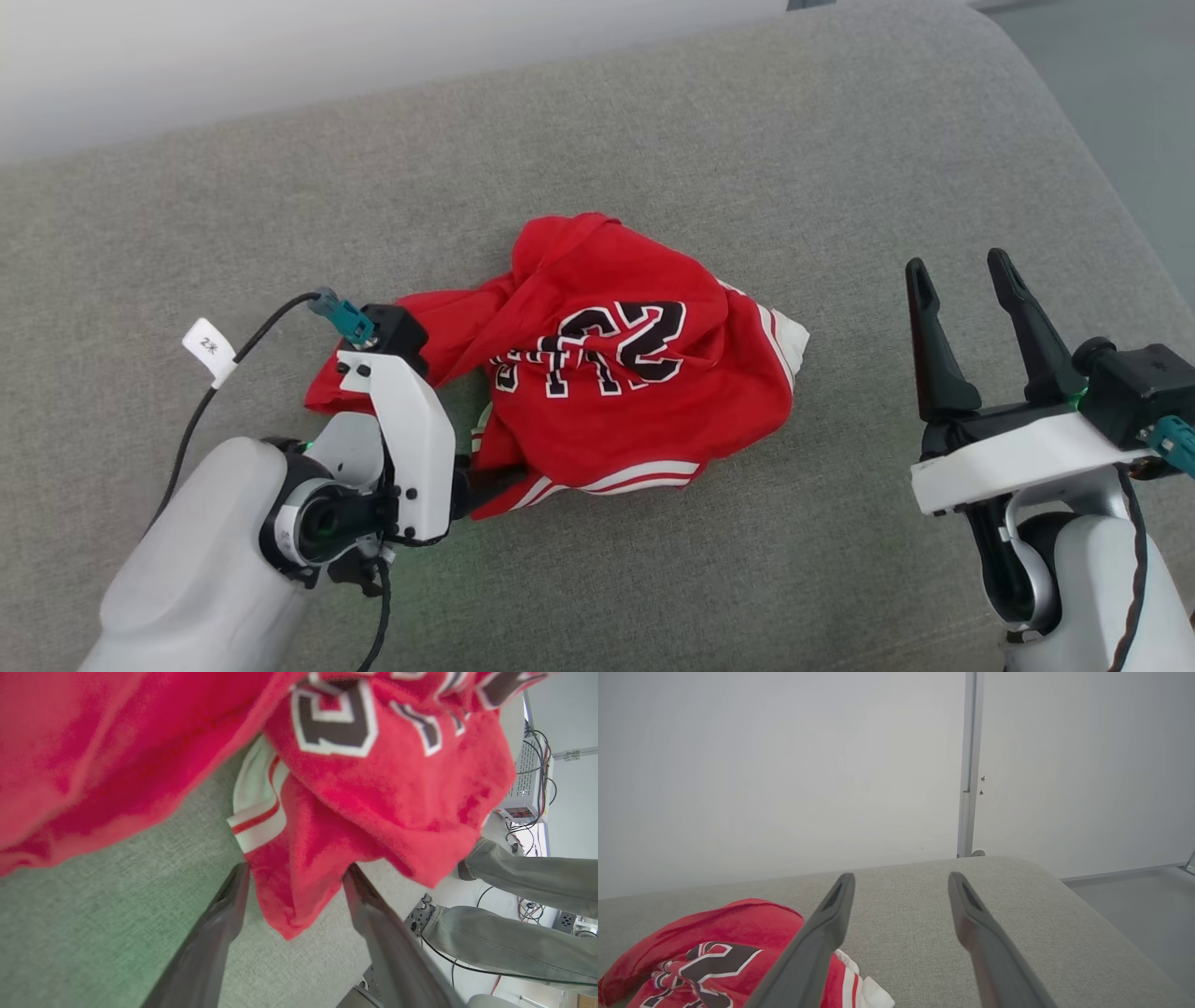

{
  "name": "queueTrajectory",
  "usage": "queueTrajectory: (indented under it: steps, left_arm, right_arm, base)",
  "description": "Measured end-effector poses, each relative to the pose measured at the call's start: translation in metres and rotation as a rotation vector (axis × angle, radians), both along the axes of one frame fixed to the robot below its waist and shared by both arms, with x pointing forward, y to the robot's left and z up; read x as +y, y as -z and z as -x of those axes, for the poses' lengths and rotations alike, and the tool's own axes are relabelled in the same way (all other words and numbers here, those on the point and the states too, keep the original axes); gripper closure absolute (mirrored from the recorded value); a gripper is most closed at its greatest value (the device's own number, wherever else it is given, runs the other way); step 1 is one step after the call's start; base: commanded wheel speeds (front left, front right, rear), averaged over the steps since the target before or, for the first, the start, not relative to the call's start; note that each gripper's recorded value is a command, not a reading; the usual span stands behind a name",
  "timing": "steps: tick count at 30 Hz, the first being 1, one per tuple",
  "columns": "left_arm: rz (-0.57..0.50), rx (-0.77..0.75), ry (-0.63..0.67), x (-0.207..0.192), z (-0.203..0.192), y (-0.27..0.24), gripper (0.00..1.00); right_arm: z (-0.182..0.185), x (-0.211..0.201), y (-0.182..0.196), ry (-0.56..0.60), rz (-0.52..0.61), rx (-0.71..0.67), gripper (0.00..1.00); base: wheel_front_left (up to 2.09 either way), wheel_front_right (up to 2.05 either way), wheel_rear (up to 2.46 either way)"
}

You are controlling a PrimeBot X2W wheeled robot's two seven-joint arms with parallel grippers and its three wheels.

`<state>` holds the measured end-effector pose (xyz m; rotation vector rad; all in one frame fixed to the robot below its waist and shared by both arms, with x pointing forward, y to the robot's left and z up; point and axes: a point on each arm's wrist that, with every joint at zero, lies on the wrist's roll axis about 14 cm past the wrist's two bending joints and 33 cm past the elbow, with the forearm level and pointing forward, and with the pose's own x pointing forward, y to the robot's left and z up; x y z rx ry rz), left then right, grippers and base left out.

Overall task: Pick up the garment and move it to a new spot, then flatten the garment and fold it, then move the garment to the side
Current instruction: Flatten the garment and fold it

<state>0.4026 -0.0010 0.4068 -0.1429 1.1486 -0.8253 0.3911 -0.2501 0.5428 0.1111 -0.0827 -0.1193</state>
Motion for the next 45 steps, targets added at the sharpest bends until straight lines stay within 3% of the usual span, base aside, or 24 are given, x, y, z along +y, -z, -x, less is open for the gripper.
queueTrajectory:
  steps: [5, 6, 13, 19, 28, 32, 37, 45]
  left_arm:
    - [0.007, 0.018, -0.009, -0.004, -0.004, 0.012, 0.0]
    - [0.019, 0.012, -0.008, -0.006, -0.005, 0.012, 1.0]
    - [0.055, -0.009, -0.087, 0.009, -0.024, 0.003, 1.0]
    - [0.054, -0.088, -0.21, 0.049, -0.047, -0.014, 1.0]
    - [-0.061, -0.222, -0.496, 0.171, -0.061, -0.04, 1.0]
    - [-0.072, -0.25, -0.552, 0.194, -0.056, -0.051, 1.0]
    - [0.007, -0.275, -0.475, 0.161, -0.048, -0.073, 1.0]
    - [0.183, -0.223, -0.152, 0.046, -0.003, -0.1, 1.0]
  right_arm:
    - [-0.005, 0.001, 0.002, -0.001, -0.005, -0.005, 0.0]
    - [-0.007, 0.001, 0.002, -0.003, -0.006, -0.005, 0.0]
    - [-0.014, 0.006, 0.002, -0.017, -0.019, -0.023, 0.0]
    - [-0.018, 0.009, -0.002, -0.023, -0.018, -0.037, 0.0]
    - [-0.025, 0.021, -0.004, -0.059, -0.03, -0.038, 0.0]
    - [-0.026, 0.028, -0.006, -0.08, -0.033, -0.04, 0.0]
    - [-0.023, 0.033, -0.007, -0.095, -0.035, -0.037, 0.0]
    - [-0.022, 0.037, -0.013, -0.107, -0.034, -0.047, 0.0]
  base:
    - [0.0, 0.0, 0.0]
    - [0.0, 0.0, 0.0]
    - [0.0, 0.0, 0.0]
    - [0.0, 0.0, 0.0]
    - [0.0, 0.0, 0.0]
    - [0.0, 0.0, 0.0]
    - [0.0, 0.0, 0.0]
    - [0.0, 0.0, 0.0]
